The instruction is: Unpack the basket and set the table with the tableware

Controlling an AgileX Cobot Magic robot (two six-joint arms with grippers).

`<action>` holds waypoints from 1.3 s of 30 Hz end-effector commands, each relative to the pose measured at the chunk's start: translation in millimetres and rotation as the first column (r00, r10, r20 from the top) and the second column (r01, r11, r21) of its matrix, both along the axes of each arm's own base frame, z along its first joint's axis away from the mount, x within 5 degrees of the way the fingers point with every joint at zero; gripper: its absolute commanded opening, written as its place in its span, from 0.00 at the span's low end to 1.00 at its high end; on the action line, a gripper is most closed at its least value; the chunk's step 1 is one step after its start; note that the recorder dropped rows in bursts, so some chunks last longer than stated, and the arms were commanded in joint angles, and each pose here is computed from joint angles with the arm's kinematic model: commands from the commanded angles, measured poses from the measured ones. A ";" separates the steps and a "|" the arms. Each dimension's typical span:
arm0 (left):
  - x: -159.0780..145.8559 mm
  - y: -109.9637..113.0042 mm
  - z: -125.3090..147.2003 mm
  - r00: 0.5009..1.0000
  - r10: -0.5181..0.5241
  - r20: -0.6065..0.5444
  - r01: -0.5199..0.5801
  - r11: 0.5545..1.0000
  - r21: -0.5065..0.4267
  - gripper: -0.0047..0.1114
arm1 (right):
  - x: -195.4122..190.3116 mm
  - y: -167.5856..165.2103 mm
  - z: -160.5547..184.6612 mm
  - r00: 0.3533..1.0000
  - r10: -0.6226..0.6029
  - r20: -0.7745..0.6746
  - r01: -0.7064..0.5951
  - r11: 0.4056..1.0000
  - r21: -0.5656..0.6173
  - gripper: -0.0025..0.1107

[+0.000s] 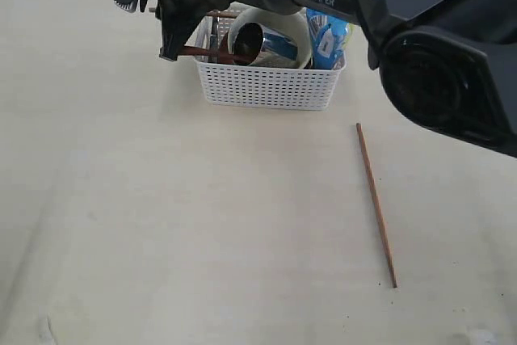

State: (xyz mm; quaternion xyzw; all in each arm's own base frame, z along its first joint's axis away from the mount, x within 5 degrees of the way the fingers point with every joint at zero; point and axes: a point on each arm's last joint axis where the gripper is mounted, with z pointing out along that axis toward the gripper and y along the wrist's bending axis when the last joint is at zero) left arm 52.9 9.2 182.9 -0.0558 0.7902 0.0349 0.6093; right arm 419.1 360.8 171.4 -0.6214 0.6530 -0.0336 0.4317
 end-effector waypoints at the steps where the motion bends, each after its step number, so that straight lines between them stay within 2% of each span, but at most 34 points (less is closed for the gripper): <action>1: 0.0 0.2 -0.4 1.000 0.003 0.006 -0.003 1.000 -0.001 0.74 | 0.6 -0.2 3.7 1.000 -0.003 0.006 0.003 1.000 0.004 0.09; 4: 0.0 0.2 -0.4 1.000 0.003 0.006 -0.003 1.000 -0.001 0.74 | 0.6 -0.2 3.7 1.000 -0.003 0.006 0.003 1.000 0.004 0.02; 10: 0.0 0.2 -0.4 1.000 0.003 0.006 -0.003 1.000 -0.001 0.74 | -0.2 0.6 5.2 1.000 -0.001 0.008 0.001 1.000 0.006 0.02; 14: 0.0 0.2 -0.4 1.000 0.003 0.006 -0.003 1.000 -0.001 0.74 | -7.9 6.2 23.1 0.999 0.016 0.034 -0.017 1.000 0.025 0.02; 25: 0.0 0.2 -0.4 1.000 0.003 0.006 -0.003 1.000 -0.001 0.74 | -41.3 9.7 112.5 0.991 0.053 0.125 -0.066 0.993 0.101 0.02; 32: 0.0 0.2 -0.4 1.000 0.003 0.006 -0.003 1.000 -0.001 0.74 | -60.2 -9.7 176.5 0.985 0.021 0.169 -0.052 0.982 0.180 0.02; 36: 0.1 -0.2 -0.4 1.000 -0.003 0.006 0.003 1.000 -0.001 0.74 | -74.4 -32.4 220.7 0.981 -0.082 0.177 0.035 0.967 0.251 0.02; 39: 0.1 -0.2 -0.4 1.000 -0.003 0.006 0.003 1.000 -0.001 0.74 | -85.2 -58.7 249.5 0.961 -0.246 0.129 0.199 0.933 0.300 0.02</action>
